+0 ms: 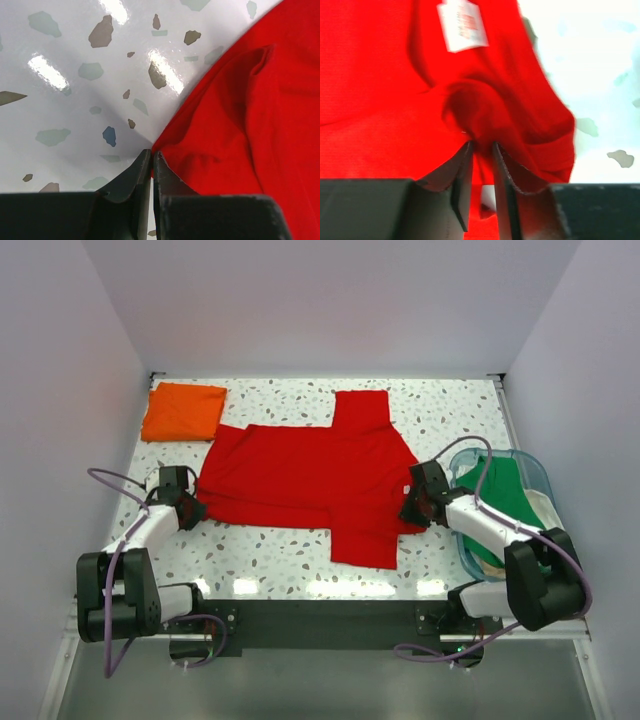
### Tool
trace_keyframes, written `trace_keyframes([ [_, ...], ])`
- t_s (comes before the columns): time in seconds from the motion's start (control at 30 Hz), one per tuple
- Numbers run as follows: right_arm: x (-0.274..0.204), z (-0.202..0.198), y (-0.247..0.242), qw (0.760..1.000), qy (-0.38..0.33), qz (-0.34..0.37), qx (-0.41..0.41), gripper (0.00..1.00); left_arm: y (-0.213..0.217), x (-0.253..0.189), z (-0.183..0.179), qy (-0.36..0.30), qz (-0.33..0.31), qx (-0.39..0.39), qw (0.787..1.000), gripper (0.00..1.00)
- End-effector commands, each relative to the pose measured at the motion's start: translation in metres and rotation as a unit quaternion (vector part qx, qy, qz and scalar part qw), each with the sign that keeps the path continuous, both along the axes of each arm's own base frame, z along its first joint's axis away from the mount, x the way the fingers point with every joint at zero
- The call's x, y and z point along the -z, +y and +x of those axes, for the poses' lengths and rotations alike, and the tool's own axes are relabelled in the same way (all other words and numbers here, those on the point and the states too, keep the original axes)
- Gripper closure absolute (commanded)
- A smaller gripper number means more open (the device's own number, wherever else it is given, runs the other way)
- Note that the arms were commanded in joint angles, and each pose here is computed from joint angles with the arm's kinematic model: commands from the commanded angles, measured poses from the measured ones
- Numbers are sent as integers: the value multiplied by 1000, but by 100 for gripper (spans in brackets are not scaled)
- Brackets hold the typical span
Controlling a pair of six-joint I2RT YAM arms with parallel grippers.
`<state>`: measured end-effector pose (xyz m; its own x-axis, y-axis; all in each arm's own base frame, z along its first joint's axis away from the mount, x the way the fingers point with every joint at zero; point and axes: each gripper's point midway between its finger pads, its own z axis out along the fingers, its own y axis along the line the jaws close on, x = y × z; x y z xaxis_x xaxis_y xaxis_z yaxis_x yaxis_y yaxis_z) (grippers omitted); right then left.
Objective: Fold and stack the t-shirts
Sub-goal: Fold the tshirt
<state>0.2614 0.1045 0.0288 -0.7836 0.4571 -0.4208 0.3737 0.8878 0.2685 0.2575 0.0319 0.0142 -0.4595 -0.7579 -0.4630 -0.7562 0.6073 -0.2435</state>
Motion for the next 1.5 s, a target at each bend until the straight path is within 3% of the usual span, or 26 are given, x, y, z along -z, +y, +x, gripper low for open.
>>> trace_keyframes([
  [0.0, 12, -4, -14, 999, 12, -11, 47, 76, 0, -7, 8, -24, 2, 11, 1000, 90],
  [0.17, 15, -25, -42, 996, 27, -20, 81, 78, -2, -3, 3, -16, -1, 9, 1000, 90],
  [0.5, -7, -40, -67, 993, 20, -22, 112, 70, -1, 3, -14, 4, 2, 4, 1000, 91],
  [0.6, -18, -36, -59, 997, 12, -4, 79, 68, 4, 0, -18, 8, 16, -3, 1000, 83],
  [0.7, -29, -32, -45, 1000, 1, 18, 23, 66, 11, -11, -15, 1, 34, -11, 999, 63],
  [0.87, -28, -47, -29, 999, 7, 32, -19, 59, 23, -29, -6, -3, 63, -17, 998, 52],
  [0.9, -29, -50, -22, 999, 4, 36, -33, 54, 23, -31, -5, -4, 63, -17, 998, 49],
  [1.0, -20, -64, -2, 997, 13, 38, -60, 48, 25, -35, -4, -8, 70, -17, 997, 45],
  [1.1, -9, -79, 13, 996, 32, 44, -74, 48, 26, -41, 0, -12, 76, -13, 997, 44],
  [1.47, -4, -103, 3, 996, 42, 31, -65, 48, 18, -47, 4, -24, 60, 8, 998, 43],
])
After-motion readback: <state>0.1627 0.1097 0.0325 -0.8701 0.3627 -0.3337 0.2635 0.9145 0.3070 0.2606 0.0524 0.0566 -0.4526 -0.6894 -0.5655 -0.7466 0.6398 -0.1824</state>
